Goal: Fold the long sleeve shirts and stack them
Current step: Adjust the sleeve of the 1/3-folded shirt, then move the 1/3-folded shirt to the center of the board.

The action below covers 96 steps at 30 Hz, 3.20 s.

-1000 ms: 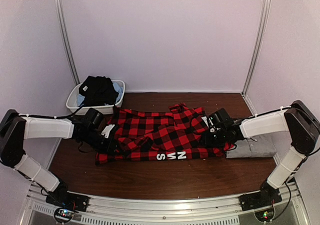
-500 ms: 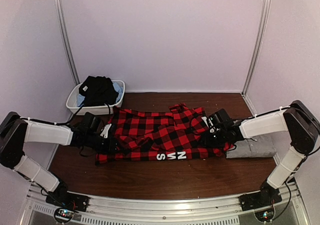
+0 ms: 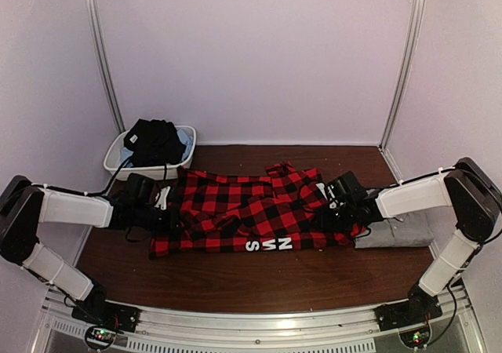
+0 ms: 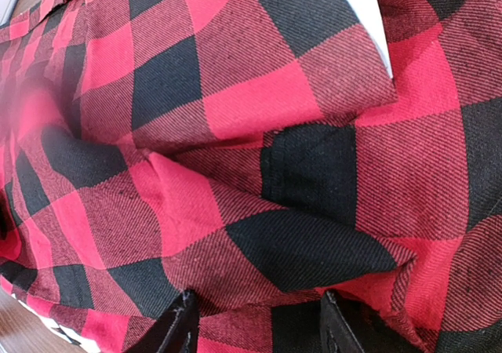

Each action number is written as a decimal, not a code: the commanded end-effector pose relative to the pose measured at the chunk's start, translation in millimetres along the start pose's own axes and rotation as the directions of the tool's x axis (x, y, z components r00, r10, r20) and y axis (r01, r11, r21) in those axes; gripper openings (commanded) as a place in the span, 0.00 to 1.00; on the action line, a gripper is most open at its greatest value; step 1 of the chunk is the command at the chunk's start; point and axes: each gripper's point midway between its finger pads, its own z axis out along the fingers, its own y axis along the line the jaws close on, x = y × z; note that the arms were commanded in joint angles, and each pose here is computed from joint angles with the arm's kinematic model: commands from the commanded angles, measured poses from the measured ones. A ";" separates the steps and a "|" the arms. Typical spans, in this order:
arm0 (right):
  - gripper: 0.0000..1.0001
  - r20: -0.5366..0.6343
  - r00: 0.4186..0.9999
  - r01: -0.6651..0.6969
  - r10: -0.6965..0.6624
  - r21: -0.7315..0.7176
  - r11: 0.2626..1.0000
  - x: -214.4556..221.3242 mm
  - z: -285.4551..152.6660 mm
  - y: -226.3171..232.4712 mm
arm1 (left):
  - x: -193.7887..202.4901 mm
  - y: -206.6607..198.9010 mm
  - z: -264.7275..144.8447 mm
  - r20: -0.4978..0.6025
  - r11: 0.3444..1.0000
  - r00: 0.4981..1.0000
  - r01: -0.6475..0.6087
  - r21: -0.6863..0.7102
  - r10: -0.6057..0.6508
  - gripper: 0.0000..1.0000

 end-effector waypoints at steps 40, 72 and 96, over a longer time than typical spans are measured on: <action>0.54 0.062 0.997 0.052 -0.056 0.065 0.997 -11.6 -33.8 -6.6 | -33.8 50.4 -59.1 -0.087 0.936 0.994 -0.093 -0.340 0.067 0.33; 0.52 -0.027 0.989 0.146 -0.144 0.268 0.952 -5.9 15.6 -40.8 | 28.9 21.8 29.6 -0.161 0.987 0.982 -0.116 -0.111 0.097 0.56; 0.52 -0.112 0.984 0.165 -0.141 0.250 0.954 116.8 -18.0 -12.8 | 79.1 46.0 -30.3 -0.080 0.964 0.995 0.039 -0.262 -0.062 0.57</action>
